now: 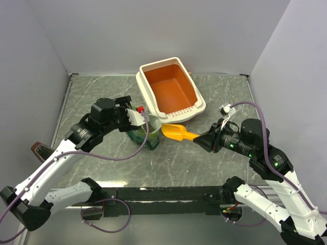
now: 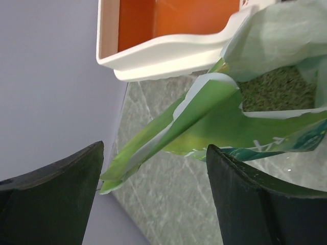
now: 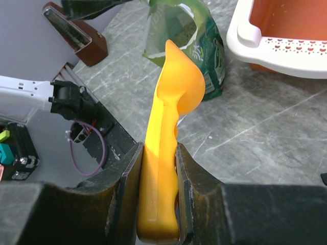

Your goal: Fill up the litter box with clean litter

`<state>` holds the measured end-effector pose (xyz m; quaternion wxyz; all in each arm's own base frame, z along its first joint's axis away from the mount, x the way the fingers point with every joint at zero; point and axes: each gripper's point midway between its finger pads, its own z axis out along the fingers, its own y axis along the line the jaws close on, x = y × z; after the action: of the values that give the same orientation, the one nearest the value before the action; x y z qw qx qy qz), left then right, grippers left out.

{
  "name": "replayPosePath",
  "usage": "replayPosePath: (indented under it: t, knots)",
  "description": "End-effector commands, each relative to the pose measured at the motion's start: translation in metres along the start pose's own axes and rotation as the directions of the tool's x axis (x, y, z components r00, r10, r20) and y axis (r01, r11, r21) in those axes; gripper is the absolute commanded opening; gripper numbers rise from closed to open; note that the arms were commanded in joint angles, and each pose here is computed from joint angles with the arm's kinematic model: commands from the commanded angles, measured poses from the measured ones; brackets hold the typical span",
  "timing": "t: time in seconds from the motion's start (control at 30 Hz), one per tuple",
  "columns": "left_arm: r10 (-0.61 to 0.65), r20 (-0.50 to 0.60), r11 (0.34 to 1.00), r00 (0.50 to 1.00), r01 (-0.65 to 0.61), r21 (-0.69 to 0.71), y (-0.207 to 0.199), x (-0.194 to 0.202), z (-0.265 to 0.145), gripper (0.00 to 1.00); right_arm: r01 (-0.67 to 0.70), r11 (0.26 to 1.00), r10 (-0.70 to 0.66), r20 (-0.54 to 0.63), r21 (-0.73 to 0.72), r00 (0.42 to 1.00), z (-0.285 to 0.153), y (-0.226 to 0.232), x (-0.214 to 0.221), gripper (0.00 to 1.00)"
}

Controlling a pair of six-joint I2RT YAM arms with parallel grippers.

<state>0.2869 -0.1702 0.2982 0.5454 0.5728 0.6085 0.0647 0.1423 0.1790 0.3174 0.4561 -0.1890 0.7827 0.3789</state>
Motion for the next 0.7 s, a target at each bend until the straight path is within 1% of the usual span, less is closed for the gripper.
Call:
replayPosePath:
  t: [0.0,0.17,0.27,0.3,0.37,0.4,0.47,0.57,0.67]
  knots:
    - [0.091,-0.044,0.993,0.995,-0.094,-0.069,0.016,0.004,0.007,0.86,0.018,0.999,-0.016,0.037,-0.041,0.999,-0.005,0.009,-0.005,0.0]
    - [0.105,-0.039,0.993,0.994,-0.106,-0.048,0.015,0.001,0.017,0.86,0.017,0.999,-0.015,0.034,-0.051,0.999,-0.005,0.01,-0.004,0.0]
    - [0.11,-0.038,0.993,0.993,-0.111,-0.027,0.015,-0.002,0.021,0.81,0.013,0.998,-0.011,0.033,-0.056,0.999,-0.005,0.01,-0.002,0.0]
    - [0.112,-0.041,0.994,0.993,-0.113,-0.011,0.012,-0.003,0.023,0.76,0.01,0.998,-0.009,0.029,-0.058,1.0,-0.004,0.01,-0.001,0.0]
    - [0.11,-0.052,0.994,0.993,-0.11,0.0,0.013,-0.004,0.024,0.56,0.011,0.998,-0.009,0.03,-0.06,1.0,-0.004,0.011,-0.001,0.0]
    - [0.11,-0.054,0.994,0.992,-0.11,0.004,0.012,-0.005,0.025,0.44,0.01,0.998,-0.008,0.03,-0.056,1.0,-0.004,0.01,-0.001,0.0]
    - [0.113,-0.064,0.994,0.992,-0.113,0.009,0.012,-0.004,0.025,0.24,0.011,0.999,-0.01,0.032,-0.051,0.999,-0.005,0.009,-0.001,0.0]
    - [0.107,-0.076,0.994,0.991,-0.105,0.022,0.009,-0.003,0.022,0.01,0.013,0.999,-0.011,0.034,-0.045,0.999,-0.006,0.009,-0.002,0.0]
    - [0.083,-0.091,0.996,0.992,-0.081,0.029,0.007,-0.004,0.016,0.01,0.013,0.999,-0.011,0.04,-0.041,0.999,-0.006,0.009,-0.004,0.0]
